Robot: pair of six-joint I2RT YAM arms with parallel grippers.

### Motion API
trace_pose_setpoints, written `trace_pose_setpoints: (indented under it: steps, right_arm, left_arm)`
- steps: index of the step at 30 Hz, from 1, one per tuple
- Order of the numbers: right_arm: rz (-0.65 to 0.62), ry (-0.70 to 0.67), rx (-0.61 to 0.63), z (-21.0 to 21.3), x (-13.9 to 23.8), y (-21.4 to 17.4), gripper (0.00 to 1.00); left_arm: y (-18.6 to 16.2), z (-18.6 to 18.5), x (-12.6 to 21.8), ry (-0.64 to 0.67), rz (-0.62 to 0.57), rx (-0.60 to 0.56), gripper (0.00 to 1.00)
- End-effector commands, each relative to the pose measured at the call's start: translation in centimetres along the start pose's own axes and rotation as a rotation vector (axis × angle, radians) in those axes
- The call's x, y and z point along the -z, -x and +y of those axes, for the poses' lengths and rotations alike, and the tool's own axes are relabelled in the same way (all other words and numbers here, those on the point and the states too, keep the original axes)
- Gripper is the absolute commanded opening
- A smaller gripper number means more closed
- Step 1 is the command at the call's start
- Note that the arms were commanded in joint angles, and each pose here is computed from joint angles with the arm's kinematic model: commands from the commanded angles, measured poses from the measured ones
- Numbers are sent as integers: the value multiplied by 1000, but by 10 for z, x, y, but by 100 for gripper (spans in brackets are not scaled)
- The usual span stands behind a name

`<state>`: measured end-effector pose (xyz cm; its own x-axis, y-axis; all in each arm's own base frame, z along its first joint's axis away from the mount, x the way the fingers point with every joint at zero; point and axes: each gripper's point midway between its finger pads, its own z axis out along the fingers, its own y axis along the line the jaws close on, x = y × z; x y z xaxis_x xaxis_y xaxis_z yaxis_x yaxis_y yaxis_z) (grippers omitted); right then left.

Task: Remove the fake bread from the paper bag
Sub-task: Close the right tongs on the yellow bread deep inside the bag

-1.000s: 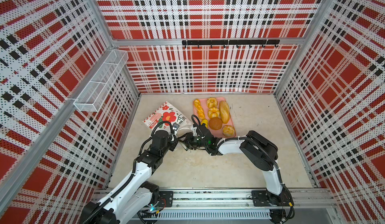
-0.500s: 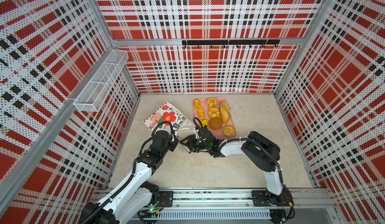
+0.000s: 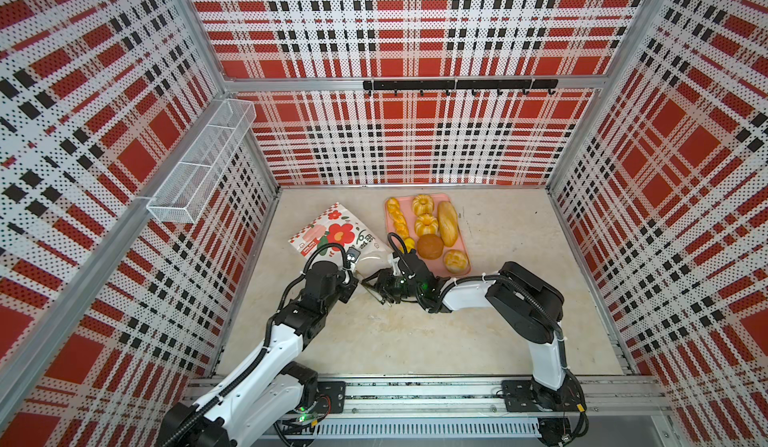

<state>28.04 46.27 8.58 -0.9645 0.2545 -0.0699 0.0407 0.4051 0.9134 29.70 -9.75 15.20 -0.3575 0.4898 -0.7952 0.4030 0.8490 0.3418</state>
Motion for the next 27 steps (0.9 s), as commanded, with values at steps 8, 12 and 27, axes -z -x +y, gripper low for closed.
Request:
trace_pose_setpoints:
  steps: [8, 12, 27]
  right_arm:
    - [-60, 103, 23, 33, -2, 26, 48]
    - [-59, 86, 22, 35, -4, 28, 48]
    - [-32, 38, 0, 26, -22, 30, 48]
  left_arm:
    - [-5, -10, 0, -24, 16, -44, 0]
    - [-4, -10, -2, -24, 19, -46, 0]
    - [-4, -12, -2, -30, 18, -53, 0]
